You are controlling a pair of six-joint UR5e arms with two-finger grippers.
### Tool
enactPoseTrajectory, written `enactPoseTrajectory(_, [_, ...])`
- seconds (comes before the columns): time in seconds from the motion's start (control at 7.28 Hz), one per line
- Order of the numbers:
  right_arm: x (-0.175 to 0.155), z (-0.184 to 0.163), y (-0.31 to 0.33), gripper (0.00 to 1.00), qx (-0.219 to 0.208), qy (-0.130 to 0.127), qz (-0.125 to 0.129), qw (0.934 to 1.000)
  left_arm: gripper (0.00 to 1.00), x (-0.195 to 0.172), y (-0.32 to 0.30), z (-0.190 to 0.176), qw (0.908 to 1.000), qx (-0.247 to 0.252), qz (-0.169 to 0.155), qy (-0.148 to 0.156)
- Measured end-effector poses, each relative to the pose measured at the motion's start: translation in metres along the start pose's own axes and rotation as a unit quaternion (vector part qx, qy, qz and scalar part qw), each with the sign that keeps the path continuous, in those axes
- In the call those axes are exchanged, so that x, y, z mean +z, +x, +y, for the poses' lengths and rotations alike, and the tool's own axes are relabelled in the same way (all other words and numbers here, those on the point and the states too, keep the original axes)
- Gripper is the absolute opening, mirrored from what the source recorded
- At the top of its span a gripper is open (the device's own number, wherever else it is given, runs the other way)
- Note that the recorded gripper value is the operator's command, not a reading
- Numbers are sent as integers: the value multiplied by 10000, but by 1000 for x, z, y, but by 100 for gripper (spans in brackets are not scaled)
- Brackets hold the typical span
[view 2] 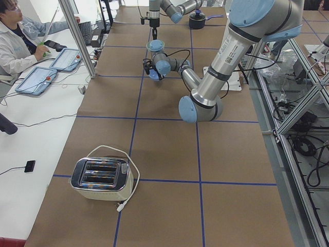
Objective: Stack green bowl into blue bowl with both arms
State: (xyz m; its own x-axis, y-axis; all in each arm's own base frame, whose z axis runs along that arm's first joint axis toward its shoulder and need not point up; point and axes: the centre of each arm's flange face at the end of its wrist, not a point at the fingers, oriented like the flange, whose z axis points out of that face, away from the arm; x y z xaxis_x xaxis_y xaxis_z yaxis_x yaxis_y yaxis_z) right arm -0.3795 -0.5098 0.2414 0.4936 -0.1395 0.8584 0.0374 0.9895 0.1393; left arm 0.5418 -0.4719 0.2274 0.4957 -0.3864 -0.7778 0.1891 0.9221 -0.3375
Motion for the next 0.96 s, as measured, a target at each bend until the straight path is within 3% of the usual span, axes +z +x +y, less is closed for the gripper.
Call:
enactPoseTrajectory(0.14, [1,0,-8,15,20,-1,-17,10000,0,7,3,6,10000,5,-16,25])
enactPoseTrajectory(0.27, [1,0,-17,15,40,-6,-48,10000,6,13,5,12,10000,26,-33,42])
enactPoseTrajectory(0.41, [2,1,-26,15,54,-11,-76,10000,22,15,7,16,10000,49,-31,49])
enactPoseTrajectory(0.55, [4,2,-32,15,65,-14,-92,9999,70,15,8,17,10000,75,-17,47])
enactPoseTrajectory(0.69, [5,3,-37,15,74,-10,-102,9999,97,15,8,17,9999,105,14,49])
enactPoseTrajectory(0.96, [9,1,-45,15,67,-14,-105,9999,97,13,7,16,9997,157,96,151])
